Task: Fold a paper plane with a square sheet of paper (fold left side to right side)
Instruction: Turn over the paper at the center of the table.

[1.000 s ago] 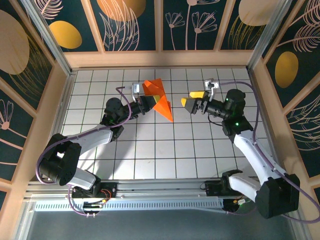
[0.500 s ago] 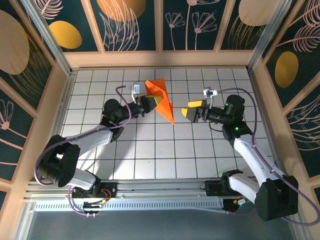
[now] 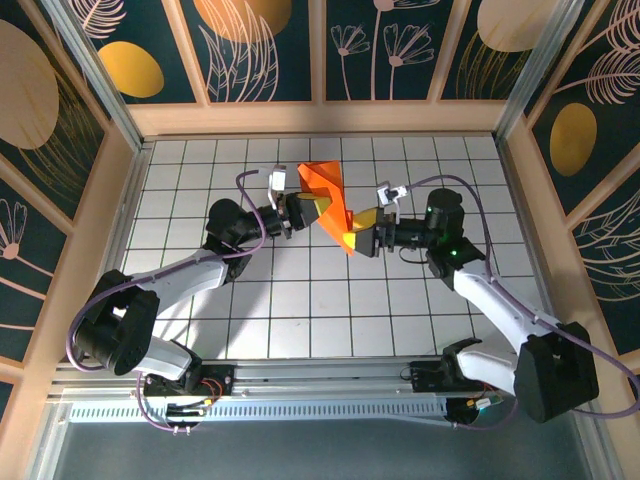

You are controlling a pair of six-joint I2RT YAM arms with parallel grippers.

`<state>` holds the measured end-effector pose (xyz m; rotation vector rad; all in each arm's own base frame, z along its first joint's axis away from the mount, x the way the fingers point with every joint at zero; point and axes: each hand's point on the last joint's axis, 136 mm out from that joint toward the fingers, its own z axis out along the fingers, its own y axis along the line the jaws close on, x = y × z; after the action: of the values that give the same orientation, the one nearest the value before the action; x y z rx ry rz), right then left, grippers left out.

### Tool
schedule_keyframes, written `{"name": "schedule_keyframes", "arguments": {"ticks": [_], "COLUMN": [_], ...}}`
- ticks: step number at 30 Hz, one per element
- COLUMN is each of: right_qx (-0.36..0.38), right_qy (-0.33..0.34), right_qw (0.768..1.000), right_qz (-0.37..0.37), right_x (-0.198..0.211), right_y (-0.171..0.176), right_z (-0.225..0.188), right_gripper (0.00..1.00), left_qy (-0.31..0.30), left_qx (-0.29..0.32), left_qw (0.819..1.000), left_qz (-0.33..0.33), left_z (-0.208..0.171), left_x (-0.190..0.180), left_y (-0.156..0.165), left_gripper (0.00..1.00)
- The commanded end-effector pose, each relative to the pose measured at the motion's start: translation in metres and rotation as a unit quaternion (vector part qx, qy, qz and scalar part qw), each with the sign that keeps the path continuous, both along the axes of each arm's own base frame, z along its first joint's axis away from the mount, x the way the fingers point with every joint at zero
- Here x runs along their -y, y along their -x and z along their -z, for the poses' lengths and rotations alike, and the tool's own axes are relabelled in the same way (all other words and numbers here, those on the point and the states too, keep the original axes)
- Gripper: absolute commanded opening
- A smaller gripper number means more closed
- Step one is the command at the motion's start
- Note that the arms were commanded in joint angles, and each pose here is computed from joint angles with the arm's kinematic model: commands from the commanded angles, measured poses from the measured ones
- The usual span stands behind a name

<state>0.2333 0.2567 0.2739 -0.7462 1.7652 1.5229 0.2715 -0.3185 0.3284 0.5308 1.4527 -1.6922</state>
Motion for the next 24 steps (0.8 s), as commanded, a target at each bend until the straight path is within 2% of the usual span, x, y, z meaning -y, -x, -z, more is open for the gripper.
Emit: {"name": "schedule_keyframes", "arguments": {"ticks": [1, 3, 6, 17, 24], "right_qx": [0.045, 0.045, 0.045, 0.059, 0.061], "right_qy": [-0.017, -0.019, -0.020, -0.020, -0.014], "right_qw": [0.998, 0.998, 0.998, 0.998, 0.998], "right_qz": [-0.028, -0.037, -0.041, -0.028, -0.012], "right_x": [-0.010, -0.013, -0.015, -0.015, -0.013], "right_y": [0.005, 0.007, 0.006, 0.000, -0.003], "right_z": [-0.025, -0.027, -0.032, -0.046, -0.049], "right_gripper": [0.94, 0.87, 0.68, 0.30, 0.06], "left_qy": [0.016, 0.015, 0.013, -0.009, -0.020], "left_qx": [0.056, 0.050, 0.045, 0.023, 0.019], "left_qw": [0.998, 0.999, 0.999, 1.000, 0.999], "left_qz": [0.014, 0.016, 0.017, 0.004, -0.027], "left_z": [-0.022, -0.019, -0.017, -0.003, 0.001], "left_x": [0.000, 0.001, 0.003, 0.004, 0.001], "left_y": [0.012, 0.011, 0.010, 0.003, -0.004], "left_gripper": [0.00, 0.00, 0.00, 0.00, 0.26]}}
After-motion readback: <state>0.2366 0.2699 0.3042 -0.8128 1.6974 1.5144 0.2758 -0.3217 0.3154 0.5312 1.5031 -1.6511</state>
